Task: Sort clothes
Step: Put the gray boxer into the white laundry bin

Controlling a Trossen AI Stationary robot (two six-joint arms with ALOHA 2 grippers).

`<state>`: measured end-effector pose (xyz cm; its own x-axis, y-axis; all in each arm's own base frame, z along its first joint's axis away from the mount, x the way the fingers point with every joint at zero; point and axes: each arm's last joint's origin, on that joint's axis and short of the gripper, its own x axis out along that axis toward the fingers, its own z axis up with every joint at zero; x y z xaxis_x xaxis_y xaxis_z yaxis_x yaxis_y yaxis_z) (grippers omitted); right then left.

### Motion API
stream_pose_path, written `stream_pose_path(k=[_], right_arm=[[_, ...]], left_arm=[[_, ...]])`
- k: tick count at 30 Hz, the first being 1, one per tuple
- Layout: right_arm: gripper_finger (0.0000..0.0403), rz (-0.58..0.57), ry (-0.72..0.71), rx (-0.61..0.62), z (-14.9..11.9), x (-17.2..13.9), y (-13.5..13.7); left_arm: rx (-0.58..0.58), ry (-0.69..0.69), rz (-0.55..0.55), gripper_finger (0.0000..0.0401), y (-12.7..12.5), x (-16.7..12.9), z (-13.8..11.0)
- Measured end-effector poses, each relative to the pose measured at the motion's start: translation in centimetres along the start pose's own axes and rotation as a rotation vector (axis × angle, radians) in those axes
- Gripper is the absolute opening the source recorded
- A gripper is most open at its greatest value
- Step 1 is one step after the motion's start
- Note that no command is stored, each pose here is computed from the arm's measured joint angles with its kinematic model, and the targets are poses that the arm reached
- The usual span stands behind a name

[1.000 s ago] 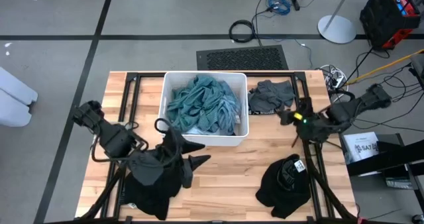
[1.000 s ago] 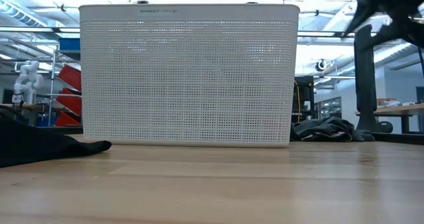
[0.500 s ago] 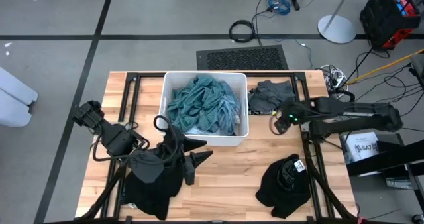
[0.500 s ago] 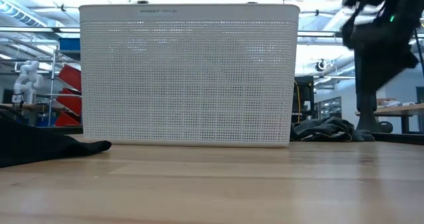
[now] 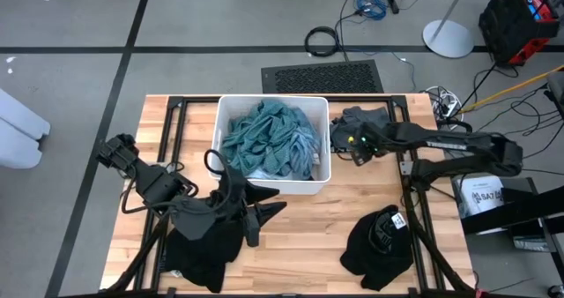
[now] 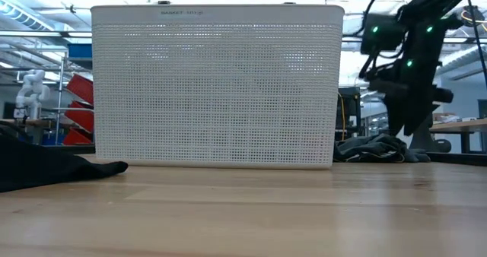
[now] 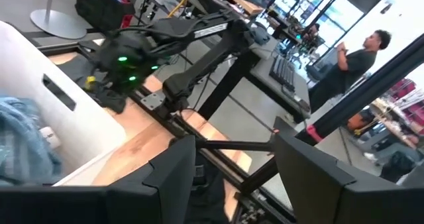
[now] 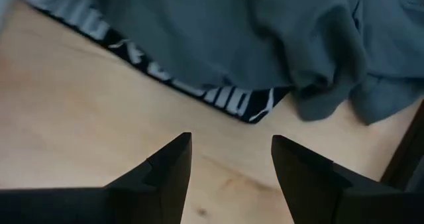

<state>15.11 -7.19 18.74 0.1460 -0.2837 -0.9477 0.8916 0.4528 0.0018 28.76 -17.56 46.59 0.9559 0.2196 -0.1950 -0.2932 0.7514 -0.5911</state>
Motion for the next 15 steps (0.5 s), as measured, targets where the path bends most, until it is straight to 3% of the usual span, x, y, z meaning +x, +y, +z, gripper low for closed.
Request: stream_pose_path(k=[9,15], right_arm=[[0.0196,0.025,0.075,0.038,3.0,3.9,-1.1],[0.0193,-0.019,0.191,0.034,3.4,6.2,-1.7]], left_arm=[[-0.025,-0.012,-0.019,0.0215,-0.2,0.0,0.2],[-0.074,0.023,-0.048,0.0215,-0.3,0.0,0.1]])
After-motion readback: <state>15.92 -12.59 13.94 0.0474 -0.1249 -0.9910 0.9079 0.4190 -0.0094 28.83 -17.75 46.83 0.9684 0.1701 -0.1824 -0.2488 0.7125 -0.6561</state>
